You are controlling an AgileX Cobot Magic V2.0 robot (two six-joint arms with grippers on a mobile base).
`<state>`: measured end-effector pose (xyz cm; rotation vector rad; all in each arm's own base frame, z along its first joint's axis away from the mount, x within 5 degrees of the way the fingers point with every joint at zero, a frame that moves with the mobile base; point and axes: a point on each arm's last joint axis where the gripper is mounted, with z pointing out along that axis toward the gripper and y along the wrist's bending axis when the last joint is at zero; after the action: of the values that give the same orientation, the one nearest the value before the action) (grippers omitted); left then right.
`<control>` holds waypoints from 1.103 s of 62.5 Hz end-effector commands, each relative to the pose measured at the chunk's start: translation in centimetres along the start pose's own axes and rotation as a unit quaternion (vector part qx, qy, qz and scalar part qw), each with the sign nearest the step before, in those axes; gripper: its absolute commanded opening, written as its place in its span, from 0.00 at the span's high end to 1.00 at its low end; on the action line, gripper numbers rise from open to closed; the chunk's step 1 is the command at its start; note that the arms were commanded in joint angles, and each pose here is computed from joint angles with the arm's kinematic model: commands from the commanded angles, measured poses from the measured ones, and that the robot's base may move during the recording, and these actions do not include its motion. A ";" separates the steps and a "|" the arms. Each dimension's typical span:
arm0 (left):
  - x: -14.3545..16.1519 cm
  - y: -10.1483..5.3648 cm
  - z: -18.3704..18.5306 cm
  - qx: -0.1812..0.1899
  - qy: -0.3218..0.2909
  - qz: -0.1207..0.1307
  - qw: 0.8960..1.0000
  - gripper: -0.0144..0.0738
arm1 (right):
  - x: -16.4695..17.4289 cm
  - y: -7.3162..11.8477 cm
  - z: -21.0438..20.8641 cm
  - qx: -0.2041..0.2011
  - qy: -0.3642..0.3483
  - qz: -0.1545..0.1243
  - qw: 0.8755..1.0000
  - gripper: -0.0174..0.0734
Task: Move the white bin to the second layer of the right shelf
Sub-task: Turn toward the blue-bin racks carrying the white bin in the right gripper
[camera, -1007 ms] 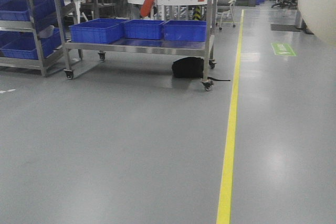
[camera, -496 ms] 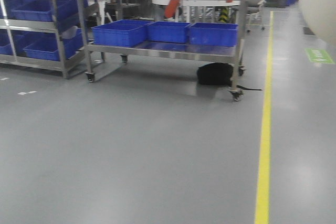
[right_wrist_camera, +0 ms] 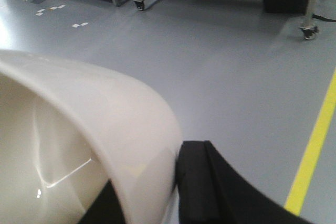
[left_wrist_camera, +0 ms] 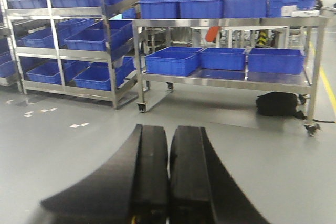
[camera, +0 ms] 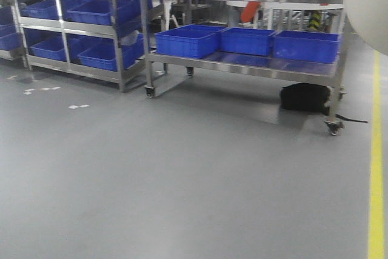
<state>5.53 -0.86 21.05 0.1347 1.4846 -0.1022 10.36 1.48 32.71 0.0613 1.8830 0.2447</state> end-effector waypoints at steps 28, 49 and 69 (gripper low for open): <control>0.3 0.0 -0.1 -0.002 -0.033 -0.006 0.999 0.74 | -1.9 0.3 -0.5 -0.009 -0.070 0.002 0.998 0.75; 0.3 0.0 -0.1 -0.002 -0.033 -0.006 0.999 0.74 | -1.9 0.3 -0.5 -0.009 -0.070 0.002 0.998 0.75; 0.3 0.0 -0.1 -0.002 -0.033 -0.006 0.999 0.74 | -1.9 0.3 -0.5 -0.009 -0.070 0.002 0.998 0.75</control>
<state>5.53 -0.86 21.05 0.1347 1.4846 -0.1022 10.36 1.48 32.73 0.0613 1.8807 0.2449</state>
